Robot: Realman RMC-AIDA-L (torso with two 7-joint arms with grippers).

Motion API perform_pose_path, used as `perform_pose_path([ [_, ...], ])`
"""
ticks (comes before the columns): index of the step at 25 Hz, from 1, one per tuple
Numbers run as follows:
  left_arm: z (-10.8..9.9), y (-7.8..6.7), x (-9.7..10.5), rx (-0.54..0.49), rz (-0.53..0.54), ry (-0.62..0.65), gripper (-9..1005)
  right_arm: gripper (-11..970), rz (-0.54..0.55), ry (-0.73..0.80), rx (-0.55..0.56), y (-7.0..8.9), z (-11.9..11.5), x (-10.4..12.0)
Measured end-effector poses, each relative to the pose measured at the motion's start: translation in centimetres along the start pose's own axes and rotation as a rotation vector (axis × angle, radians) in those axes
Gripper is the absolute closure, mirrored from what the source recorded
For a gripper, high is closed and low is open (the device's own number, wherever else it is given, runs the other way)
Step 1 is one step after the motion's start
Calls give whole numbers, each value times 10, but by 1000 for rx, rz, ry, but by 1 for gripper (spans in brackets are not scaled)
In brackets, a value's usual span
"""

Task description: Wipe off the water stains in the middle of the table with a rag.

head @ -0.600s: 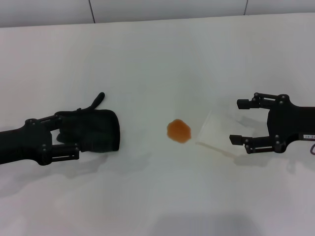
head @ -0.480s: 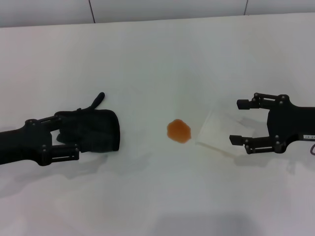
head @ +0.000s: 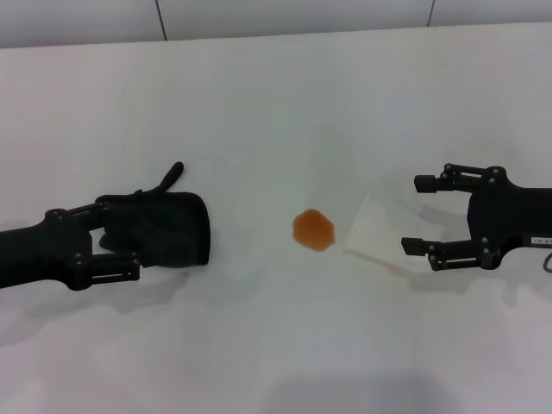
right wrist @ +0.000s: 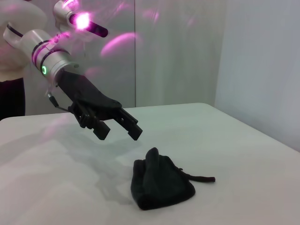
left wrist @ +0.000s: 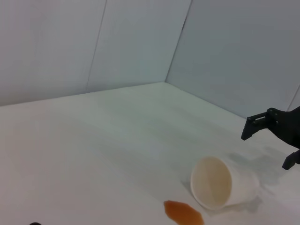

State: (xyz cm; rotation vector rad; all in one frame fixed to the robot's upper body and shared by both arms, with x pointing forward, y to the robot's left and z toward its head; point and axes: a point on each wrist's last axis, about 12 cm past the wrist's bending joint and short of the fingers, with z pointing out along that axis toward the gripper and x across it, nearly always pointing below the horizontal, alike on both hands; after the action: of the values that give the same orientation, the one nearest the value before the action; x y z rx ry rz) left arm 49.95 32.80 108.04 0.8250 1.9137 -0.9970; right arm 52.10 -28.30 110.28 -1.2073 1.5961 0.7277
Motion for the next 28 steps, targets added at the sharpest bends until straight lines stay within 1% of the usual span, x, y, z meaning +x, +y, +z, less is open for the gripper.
perform_pose_path([
  [12,2,1,-2,-1,18,0,117,120,11,1,2,0,0,2],
  [15,2,1,-3,0,15,0,117,120,57,-1,10,-2,0,-1],
  [18,3,1,-3,0,13,0,118,120,185,32,36,-15,-4,-16],
  [19,3,1,-4,1,14,0,118,120,226,75,38,-20,-4,-22],
  [20,3,2,-4,2,15,0,118,120,280,155,40,-27,-3,-32],
  [22,5,2,-7,5,21,0,118,120,326,240,41,-32,-1,-41],
  [25,5,3,-8,6,25,1,118,121,375,396,25,-39,7,-64],
  [26,4,3,-8,6,26,2,118,121,373,435,8,-41,10,-73],
  [28,4,3,-8,6,26,2,118,121,347,464,-33,-41,13,-90],
])
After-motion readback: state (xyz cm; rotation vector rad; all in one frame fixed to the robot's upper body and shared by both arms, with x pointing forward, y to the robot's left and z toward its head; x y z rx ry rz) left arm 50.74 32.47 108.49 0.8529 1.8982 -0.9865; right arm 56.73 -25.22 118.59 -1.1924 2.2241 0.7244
